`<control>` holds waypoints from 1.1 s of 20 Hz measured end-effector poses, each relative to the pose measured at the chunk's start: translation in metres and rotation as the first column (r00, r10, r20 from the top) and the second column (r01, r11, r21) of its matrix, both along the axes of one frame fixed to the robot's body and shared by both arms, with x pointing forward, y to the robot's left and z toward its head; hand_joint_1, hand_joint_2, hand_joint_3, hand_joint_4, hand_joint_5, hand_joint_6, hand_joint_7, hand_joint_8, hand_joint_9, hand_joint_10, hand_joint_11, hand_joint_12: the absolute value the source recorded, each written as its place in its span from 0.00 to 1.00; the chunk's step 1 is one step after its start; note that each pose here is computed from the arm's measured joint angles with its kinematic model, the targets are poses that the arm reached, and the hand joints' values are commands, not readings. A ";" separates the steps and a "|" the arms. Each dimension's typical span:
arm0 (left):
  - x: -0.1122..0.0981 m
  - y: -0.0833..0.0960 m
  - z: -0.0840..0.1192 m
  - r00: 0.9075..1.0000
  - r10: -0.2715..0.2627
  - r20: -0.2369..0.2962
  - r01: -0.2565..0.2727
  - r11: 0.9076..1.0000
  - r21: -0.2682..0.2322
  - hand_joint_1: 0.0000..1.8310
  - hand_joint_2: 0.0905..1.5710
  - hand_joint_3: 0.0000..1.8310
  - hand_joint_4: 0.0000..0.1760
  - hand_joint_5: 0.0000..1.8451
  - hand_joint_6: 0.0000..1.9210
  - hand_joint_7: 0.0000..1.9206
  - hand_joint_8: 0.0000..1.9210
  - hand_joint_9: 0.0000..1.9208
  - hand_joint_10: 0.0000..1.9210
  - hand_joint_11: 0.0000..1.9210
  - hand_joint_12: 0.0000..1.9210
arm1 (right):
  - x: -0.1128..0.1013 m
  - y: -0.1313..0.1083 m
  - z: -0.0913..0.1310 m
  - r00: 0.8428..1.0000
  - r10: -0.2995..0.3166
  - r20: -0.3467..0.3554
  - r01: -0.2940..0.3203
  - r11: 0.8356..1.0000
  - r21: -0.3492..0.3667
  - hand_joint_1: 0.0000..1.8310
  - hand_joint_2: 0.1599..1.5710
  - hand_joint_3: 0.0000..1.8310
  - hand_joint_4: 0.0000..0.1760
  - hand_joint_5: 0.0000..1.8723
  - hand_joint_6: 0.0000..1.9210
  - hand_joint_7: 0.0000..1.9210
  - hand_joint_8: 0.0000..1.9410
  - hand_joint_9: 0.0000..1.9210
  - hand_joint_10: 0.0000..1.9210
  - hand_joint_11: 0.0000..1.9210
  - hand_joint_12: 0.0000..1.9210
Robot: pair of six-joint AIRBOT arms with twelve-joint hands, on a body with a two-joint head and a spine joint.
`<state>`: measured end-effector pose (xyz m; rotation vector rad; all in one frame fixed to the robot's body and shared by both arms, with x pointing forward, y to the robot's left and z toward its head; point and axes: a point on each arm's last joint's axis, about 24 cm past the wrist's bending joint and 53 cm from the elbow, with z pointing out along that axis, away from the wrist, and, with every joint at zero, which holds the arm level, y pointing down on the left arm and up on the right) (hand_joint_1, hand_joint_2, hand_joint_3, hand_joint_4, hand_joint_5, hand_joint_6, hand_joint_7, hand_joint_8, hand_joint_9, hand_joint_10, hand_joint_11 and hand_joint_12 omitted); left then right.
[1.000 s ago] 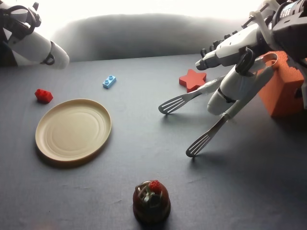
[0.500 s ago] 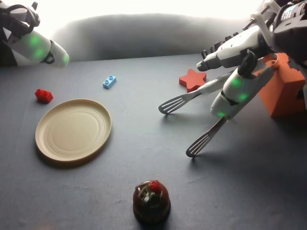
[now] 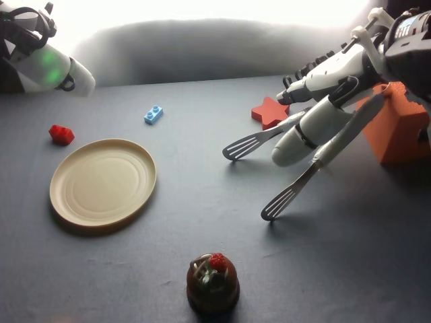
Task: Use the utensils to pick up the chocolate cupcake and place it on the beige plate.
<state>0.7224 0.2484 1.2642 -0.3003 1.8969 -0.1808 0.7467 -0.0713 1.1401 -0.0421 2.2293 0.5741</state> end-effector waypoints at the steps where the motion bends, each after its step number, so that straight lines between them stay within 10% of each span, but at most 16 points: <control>1: 0.000 0.000 0.000 1.000 0.000 0.000 0.000 1.000 0.000 0.10 0.66 0.00 0.00 0.09 0.00 0.10 0.00 0.10 0.00 0.00 0.19 | 0.000 -0.001 -0.001 1.000 0.000 0.001 0.000 1.000 -0.006 0.10 0.44 0.00 0.00 0.00 0.00 0.00 0.00 0.00 0.00 0.00 0.00; 8: 0.000 0.000 0.000 1.000 -0.001 0.001 0.001 1.000 0.001 0.11 0.65 0.00 0.00 0.09 0.00 0.10 0.00 0.10 0.00 0.00 0.18 | 0.003 -0.007 -0.005 0.999 0.014 0.038 -0.013 0.999 -0.029 0.41 0.57 0.02 0.00 0.00 0.00 0.00 0.00 0.00 0.00 0.00 0.00; 22: 0.001 0.000 0.001 1.000 -0.002 0.002 0.002 1.000 0.000 0.16 0.63 0.00 0.00 0.09 0.00 0.10 0.00 0.10 0.00 0.00 0.16 | 0.003 -0.001 -0.001 0.999 0.017 0.045 -0.017 1.000 0.002 0.38 0.64 0.01 0.00 0.00 0.00 0.00 0.00 0.00 0.00 0.00 0.00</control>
